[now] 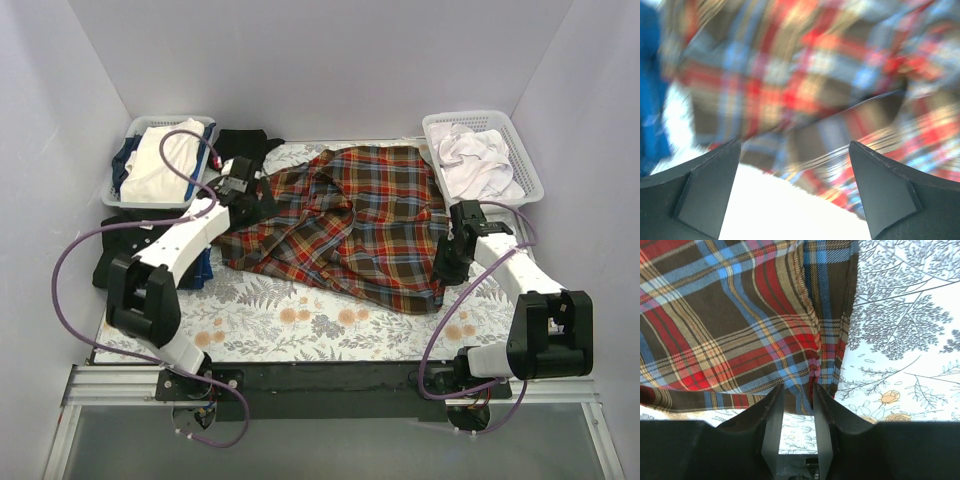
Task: Fold and stack the long sleeve shirts
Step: Fold the shirt
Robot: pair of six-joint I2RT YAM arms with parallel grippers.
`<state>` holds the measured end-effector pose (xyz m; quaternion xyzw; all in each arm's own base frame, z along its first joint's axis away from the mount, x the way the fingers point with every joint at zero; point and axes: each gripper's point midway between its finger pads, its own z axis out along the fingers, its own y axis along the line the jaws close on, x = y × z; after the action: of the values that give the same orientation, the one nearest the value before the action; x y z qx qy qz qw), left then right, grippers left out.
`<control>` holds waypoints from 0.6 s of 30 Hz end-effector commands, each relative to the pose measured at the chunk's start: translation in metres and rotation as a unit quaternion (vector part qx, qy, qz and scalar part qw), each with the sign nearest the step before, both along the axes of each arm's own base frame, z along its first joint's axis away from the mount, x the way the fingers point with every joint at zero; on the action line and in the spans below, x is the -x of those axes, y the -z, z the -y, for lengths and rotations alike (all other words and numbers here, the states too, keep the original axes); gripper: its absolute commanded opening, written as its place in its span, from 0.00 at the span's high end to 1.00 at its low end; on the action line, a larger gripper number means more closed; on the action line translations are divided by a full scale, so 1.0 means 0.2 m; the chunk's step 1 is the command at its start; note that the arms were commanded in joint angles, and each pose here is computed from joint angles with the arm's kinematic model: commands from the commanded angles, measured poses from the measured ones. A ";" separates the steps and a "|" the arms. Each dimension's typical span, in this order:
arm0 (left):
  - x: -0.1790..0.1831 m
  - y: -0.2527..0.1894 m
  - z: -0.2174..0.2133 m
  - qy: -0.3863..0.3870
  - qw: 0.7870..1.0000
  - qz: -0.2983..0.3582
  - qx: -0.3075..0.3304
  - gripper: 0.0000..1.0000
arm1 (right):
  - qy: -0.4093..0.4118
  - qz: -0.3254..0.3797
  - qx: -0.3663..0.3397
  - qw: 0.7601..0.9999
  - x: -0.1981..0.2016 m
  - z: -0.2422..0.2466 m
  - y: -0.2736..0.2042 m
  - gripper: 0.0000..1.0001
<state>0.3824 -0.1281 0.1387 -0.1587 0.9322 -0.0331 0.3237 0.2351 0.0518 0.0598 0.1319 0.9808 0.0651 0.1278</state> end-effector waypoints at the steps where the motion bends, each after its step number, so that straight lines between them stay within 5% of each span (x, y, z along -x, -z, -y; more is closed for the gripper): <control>1: 0.23 0.14 -0.24 -0.084 0.995 -0.048 -0.022 0.09 | -0.021 -0.005 -0.029 0.999 0.03 -0.05 0.00 0.61; 7: 0.39 0.29 -0.47 -0.189 0.978 -0.082 -0.018 0.10 | -0.052 -0.035 -0.061 0.996 0.08 -0.13 0.07 0.57; 18: 0.34 0.40 -0.51 -0.220 0.970 -0.101 0.033 0.10 | -0.026 -0.112 -0.023 0.993 0.10 -0.07 0.24 0.68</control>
<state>0.3014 -0.0255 0.0526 -0.3586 0.9096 0.0417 0.2059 0.2106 0.0766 0.0171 0.1030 0.9888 0.1057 0.0214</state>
